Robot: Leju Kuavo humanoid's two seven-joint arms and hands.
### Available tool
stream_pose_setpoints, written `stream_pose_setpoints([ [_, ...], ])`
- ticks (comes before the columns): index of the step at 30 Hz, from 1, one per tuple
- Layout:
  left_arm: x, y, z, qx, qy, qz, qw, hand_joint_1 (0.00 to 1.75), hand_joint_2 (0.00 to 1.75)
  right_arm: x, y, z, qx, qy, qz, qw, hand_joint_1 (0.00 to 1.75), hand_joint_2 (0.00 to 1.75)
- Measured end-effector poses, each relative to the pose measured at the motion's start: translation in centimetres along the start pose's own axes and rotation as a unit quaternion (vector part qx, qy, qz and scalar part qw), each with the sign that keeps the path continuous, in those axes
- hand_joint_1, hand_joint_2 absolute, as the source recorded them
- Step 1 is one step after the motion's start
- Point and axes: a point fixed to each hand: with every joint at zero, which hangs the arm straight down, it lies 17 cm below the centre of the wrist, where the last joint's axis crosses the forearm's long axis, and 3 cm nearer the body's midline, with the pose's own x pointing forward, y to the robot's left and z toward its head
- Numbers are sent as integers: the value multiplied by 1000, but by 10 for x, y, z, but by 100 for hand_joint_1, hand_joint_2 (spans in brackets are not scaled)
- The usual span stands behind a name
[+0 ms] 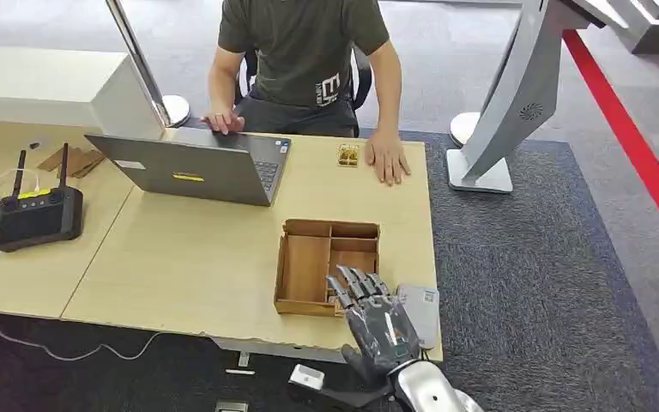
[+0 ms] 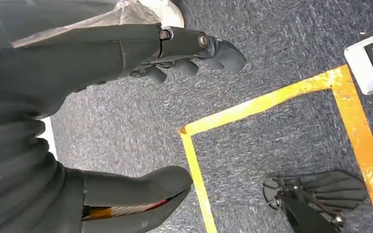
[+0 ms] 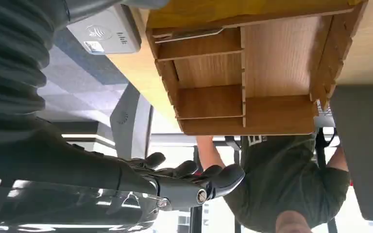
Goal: Pass the card to the sensor for recognition and then transmit it.
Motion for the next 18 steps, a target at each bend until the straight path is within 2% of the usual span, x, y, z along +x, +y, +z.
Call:
stream_pose_setpoints([
  [18, 0, 0, 0, 0, 1, 8, 1000, 0, 175, 9, 7, -18, -20, -20, 0, 1000, 0, 175],
])
